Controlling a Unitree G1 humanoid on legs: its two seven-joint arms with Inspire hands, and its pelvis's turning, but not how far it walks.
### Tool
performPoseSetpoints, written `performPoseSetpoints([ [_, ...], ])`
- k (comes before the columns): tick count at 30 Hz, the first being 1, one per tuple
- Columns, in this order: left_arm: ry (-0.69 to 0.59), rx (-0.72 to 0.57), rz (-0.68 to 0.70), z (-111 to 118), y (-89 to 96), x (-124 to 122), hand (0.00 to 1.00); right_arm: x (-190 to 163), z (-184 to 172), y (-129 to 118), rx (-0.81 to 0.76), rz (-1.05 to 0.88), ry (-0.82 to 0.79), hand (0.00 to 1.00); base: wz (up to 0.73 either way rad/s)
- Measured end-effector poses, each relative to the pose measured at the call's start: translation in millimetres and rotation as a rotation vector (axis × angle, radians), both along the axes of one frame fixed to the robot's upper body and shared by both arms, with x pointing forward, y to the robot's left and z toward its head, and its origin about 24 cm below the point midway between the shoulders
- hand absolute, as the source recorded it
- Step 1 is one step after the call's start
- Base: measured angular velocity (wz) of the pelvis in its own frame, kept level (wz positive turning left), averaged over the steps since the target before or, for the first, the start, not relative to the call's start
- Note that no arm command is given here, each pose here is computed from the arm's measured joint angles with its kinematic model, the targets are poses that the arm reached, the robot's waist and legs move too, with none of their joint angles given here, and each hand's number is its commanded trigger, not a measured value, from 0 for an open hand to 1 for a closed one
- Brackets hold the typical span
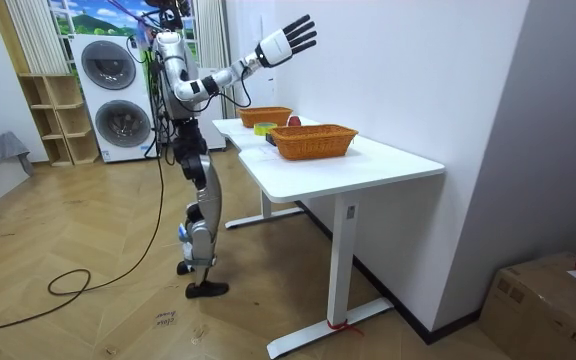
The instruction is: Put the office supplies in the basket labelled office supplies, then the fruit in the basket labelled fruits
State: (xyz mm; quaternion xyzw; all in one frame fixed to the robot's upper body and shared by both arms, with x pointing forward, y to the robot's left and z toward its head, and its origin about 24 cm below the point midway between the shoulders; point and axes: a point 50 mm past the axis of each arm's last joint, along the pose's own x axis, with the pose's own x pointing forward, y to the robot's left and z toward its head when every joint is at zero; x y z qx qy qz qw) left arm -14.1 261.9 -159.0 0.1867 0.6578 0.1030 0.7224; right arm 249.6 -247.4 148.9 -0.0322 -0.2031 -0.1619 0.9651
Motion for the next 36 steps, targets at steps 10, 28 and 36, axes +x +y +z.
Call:
performPoseSetpoints([
  [10, -0.009, 0.002, -0.003, 0, 1.8, 7, 0.00, 6, -14, 11, -0.173, 0.084, 0.104, 0.00, 0.07],
  [28, 0.002, -0.043, -0.027, -1, -2.0, 14, 0.00, 14, -52, 36, -0.523, 0.219, 0.348, 0.00, 0.00],
  [36, -0.010, -0.053, -0.053, -1, 0.3, 23, 0.00, 15, -72, 38, -0.591, 0.266, 0.461, 0.00, 0.00],
])
